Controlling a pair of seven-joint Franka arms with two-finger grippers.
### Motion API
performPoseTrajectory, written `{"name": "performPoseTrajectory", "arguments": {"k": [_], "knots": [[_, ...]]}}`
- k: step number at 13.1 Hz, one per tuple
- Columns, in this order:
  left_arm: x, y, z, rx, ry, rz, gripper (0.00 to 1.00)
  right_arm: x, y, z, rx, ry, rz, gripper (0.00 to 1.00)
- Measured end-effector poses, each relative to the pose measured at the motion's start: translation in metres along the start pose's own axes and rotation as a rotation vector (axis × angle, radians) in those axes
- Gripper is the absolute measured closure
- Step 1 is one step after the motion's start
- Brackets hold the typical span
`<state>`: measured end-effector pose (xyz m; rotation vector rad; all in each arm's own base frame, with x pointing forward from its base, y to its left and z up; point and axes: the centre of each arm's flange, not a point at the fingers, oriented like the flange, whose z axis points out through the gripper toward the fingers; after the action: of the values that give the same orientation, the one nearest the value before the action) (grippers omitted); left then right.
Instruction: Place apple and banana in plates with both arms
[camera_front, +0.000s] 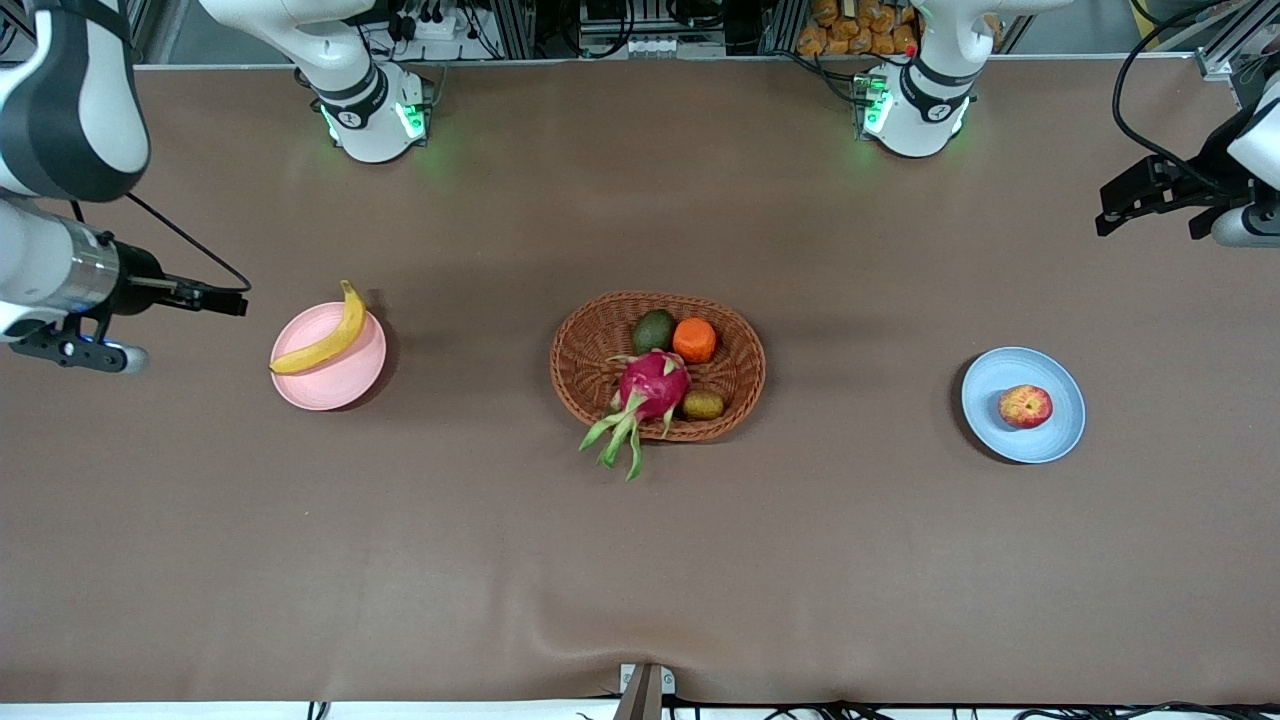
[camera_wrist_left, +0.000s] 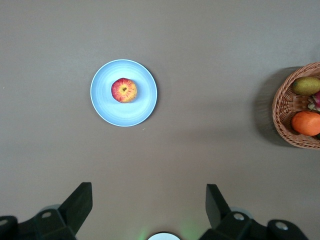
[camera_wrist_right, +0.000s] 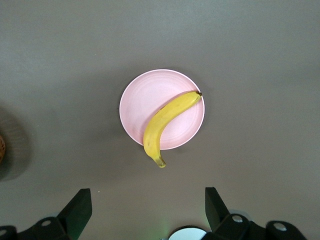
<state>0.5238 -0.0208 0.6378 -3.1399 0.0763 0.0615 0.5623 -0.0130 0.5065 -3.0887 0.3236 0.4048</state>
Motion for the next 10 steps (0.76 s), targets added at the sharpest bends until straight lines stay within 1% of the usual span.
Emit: {"name": "performPoseTrajectory", "arguments": {"k": [2, 4, 5, 8, 10], "knots": [[0.0, -0.001, 0.0, 0.0, 0.001, -0.001, 0.0, -0.003, 0.002, -0.015, -0.024, 0.011, -0.001, 0.0], [0.0, -0.002, 0.0, 0.0, 0.001, -0.003, 0.0, -0.005, 0.003, -0.022, -0.027, 0.02, -0.028, 0.0], [0.0, -0.002, 0.0, 0.0, 0.001, -0.004, 0.0, -0.007, 0.004, -0.028, -0.024, 0.034, -0.047, 0.0], [0.001, -0.002, 0.0, 0.0, 0.001, -0.004, 0.0, -0.02, 0.005, -0.062, -0.007, 0.115, -0.077, 0.0], [0.001, -0.002, 0.002, 0.0, -0.002, -0.004, 0.0, -0.032, -0.012, -0.087, -0.003, 0.19, -0.114, 0.0]]}}
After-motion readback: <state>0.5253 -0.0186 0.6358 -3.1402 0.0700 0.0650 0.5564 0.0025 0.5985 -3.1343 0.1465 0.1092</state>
